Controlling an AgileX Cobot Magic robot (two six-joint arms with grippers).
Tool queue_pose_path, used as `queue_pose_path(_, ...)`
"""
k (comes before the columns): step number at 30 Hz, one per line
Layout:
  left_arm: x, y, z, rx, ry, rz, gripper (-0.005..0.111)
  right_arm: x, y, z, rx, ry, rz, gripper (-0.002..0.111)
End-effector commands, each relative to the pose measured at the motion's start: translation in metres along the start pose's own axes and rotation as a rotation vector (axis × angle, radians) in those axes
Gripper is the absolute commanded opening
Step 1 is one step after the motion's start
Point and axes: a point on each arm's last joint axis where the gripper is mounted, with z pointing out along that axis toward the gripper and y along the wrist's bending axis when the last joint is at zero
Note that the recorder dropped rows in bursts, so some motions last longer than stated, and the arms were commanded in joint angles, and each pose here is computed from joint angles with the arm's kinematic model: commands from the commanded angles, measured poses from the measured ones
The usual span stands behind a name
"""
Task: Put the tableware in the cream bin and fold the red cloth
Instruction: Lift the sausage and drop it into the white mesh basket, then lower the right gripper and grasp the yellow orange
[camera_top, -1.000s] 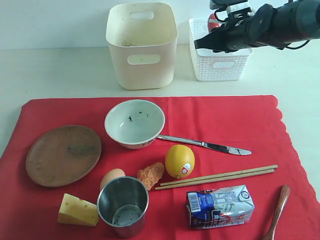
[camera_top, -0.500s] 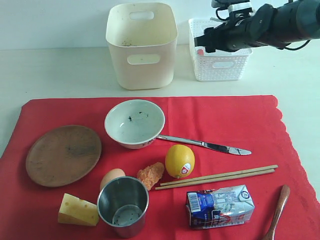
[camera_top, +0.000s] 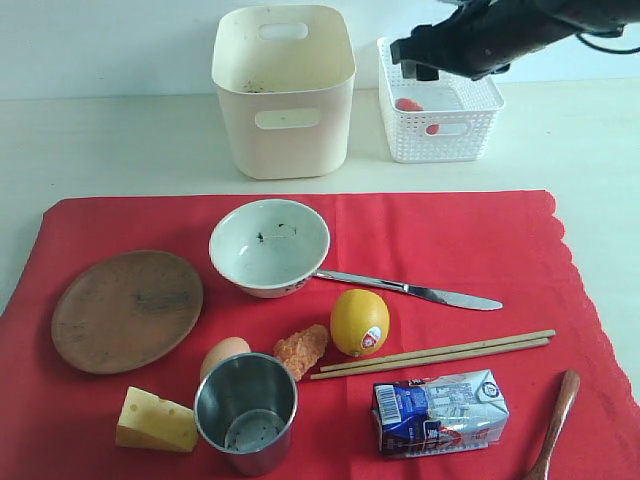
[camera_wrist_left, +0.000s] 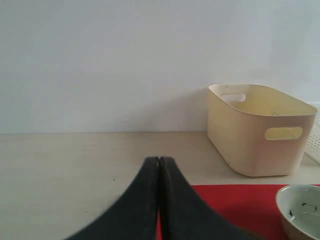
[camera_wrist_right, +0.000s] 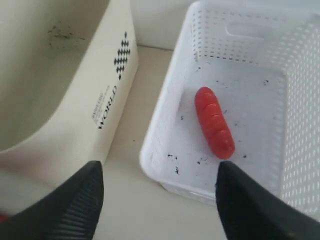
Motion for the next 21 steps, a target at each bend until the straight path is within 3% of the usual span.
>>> queue_pose_path(1, 0.001, 0.000, 0.000, 0.006, 0.001, -0.003, 0.002, -0.013, 0.008, -0.041, -0.047, 0.041, -0.022, 0.053)
queue_pose_path(9, 0.001, 0.000, 0.000, 0.006, 0.001, -0.003, 0.002, 0.003, 0.025, -0.084, -0.136, 0.259, -0.060, 0.023)
queue_pose_path(13, 0.001, 0.000, 0.000, 0.006, 0.001, -0.003, 0.002, 0.030, 0.048, -0.105, -0.181, 0.331, -0.073, 0.005)
queue_pose_path(15, 0.001, 0.000, 0.000, 0.006, 0.001, -0.003, 0.002, 0.042, 0.059, -0.108, -0.201, 0.354, -0.096, 0.000)
queue_pose_path(21, 0.001, 0.000, 0.000, 0.006, 0.001, -0.003, 0.002, 0.099, 0.110, -0.102, -0.258, 0.437, -0.161, 0.001)
